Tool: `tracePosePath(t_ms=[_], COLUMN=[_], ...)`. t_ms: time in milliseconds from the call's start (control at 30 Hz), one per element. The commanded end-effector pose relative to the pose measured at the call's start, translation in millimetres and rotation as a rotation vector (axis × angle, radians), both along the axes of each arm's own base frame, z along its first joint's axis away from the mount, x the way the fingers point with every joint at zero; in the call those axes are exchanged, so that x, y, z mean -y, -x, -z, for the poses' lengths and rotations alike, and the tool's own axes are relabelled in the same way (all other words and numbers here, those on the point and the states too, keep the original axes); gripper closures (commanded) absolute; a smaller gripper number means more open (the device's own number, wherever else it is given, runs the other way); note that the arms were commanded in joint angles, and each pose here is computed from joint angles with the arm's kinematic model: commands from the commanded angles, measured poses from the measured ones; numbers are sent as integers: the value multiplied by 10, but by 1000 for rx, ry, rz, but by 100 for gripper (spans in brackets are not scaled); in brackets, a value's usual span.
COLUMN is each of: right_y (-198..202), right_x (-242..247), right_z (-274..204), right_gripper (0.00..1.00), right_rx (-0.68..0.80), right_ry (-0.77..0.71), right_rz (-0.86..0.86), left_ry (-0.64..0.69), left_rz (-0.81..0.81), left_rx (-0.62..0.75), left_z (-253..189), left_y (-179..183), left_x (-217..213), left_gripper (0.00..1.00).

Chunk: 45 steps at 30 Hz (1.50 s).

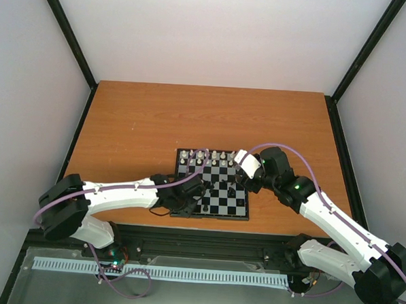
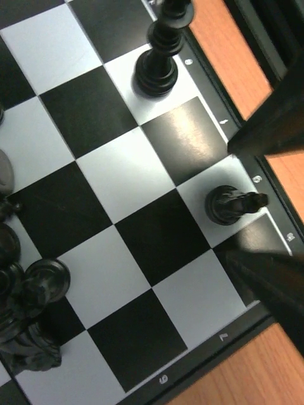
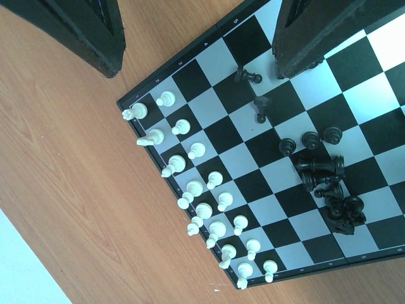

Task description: Set up the chess pieces on the board

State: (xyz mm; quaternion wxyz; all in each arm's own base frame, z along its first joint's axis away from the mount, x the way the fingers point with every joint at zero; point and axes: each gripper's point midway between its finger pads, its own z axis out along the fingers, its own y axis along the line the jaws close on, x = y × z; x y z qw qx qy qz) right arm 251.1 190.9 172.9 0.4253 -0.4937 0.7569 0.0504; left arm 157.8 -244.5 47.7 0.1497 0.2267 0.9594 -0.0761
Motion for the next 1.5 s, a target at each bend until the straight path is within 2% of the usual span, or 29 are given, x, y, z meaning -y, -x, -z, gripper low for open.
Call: tracePosePath(t_ms=[0, 200, 233, 267, 300, 367, 433, 533, 667, 733, 900, 1033, 1200, 1300, 1467], right_y=[16, 43, 57, 79, 99, 115, 100, 77, 30, 18, 13, 61, 102, 131, 172], right_x=[-5, -36, -47, -72, -93, -137, -168, -197, -198, -178, -115, -107, -122, -130, -185], right_z=[13, 49, 54, 54, 59, 66, 89, 157, 329, 408, 613, 737, 855, 943, 1026], right_gripper=[35, 35, 35, 35, 35, 35, 35, 36, 43, 48, 52, 53, 60, 65, 68], right_rx=[-9, -32, -36, -43, -50, -67, -91, -143, -245, -287, -358, -422, -478, -510, -554], right_ry=[1, 1, 0, -7, -13, -23, -17, 13, 78, 107, 185, 215, 227, 233, 220], right_rz=[-13, -33, -44, -61, -75, -95, -101, -107, -99, -92, -77, -86, -94, -100, -120], left_ry=[60, 94, 100, 107, 110, 112, 86, -5, -158, -136, 76, 107, 138, 115, -32], left_rz=[53, 29, 27, 6, -34, -163, -235, -161, -189, -205, -151, -265, -597, -591, -583], left_rx=[34, 308, 355, 407, 456, 553, 584, 499, 573, 618, 632, 726, 932, 956, 974], left_z=[-451, -1529, -1660, -1780, -1878, -2012, -1917, -1615, -1586, -1684, -1860, -2112, -2463, -2436, -2558], left_y=[-14, -351, -397, -451, -520, -668, -767, -786, -895, -894, -725, -734, -730, -712, -702], left_x=[149, -44, -80, -130, -204, -418, -603, -600, -812, -874, -785, -1028, -1658, -1740, -1874], left_gripper=[50, 20, 14, 2, 0, 0, 0, 0, 0, 0, 0, 0, 0, 0, 0])
